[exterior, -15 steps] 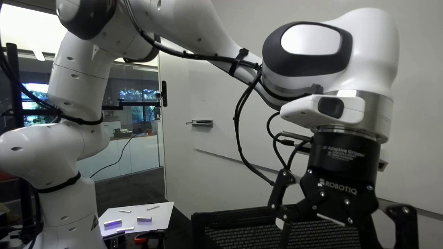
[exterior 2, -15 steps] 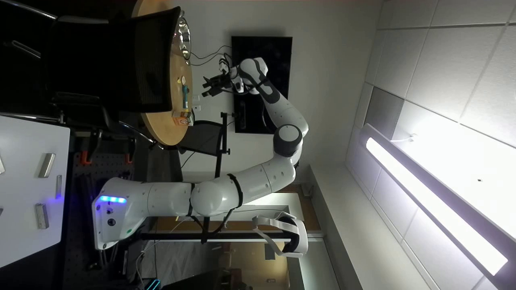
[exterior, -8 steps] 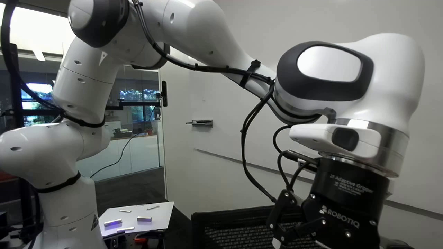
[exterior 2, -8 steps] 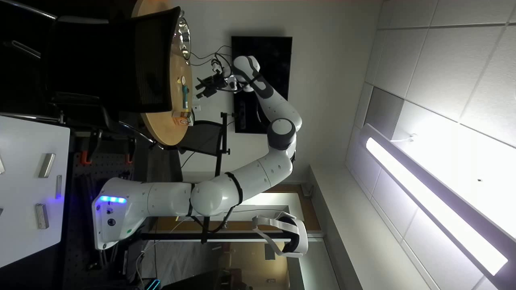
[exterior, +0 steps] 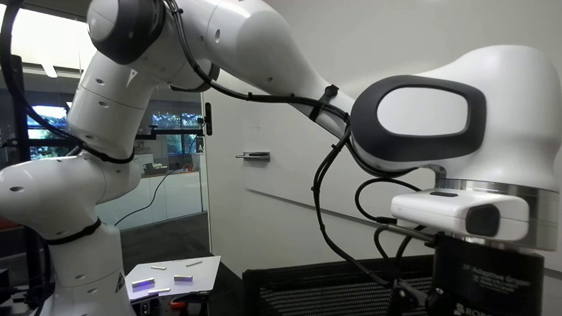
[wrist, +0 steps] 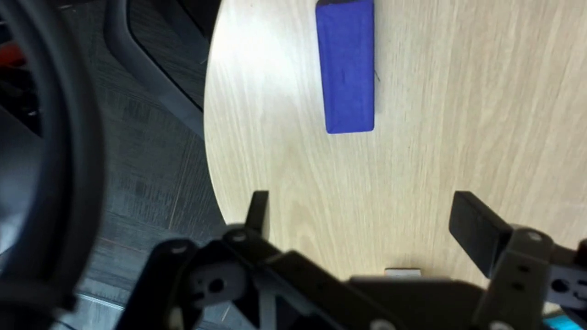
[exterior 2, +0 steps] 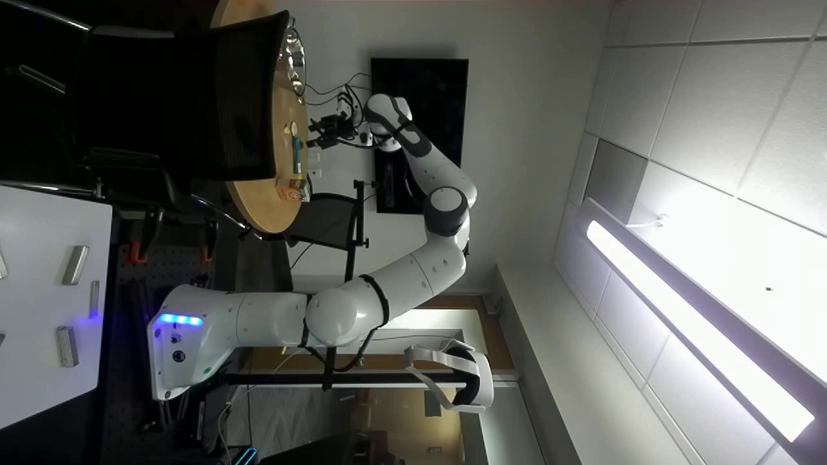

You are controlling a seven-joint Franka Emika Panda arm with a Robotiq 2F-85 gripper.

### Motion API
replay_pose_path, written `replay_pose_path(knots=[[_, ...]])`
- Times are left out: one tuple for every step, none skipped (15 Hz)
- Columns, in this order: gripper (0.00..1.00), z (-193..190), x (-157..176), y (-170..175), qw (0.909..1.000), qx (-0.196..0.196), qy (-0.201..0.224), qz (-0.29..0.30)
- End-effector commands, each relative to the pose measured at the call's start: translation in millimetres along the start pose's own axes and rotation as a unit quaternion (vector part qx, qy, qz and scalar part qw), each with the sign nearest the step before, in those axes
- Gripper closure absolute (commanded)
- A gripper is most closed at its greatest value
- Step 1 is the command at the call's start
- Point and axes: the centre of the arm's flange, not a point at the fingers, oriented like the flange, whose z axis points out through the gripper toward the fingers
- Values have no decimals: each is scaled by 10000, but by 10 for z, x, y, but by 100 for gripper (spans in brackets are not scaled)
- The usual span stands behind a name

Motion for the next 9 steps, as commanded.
replay_pose_path(knots=[[0,75,-17,20,9996,255,-43,-112],[0,110,-28,21,9995,286,-24,-112],[0,164,-39,28,9995,280,16,-121],[0,211,-45,31,9996,259,25,-108],[0,275,-44,41,9997,228,58,-109],[0,331,-41,50,9997,208,89,-108],[0,398,-28,56,9997,167,119,-102],[0,469,-12,62,9998,130,150,-98],[0,526,3,71,9998,92,161,-91]])
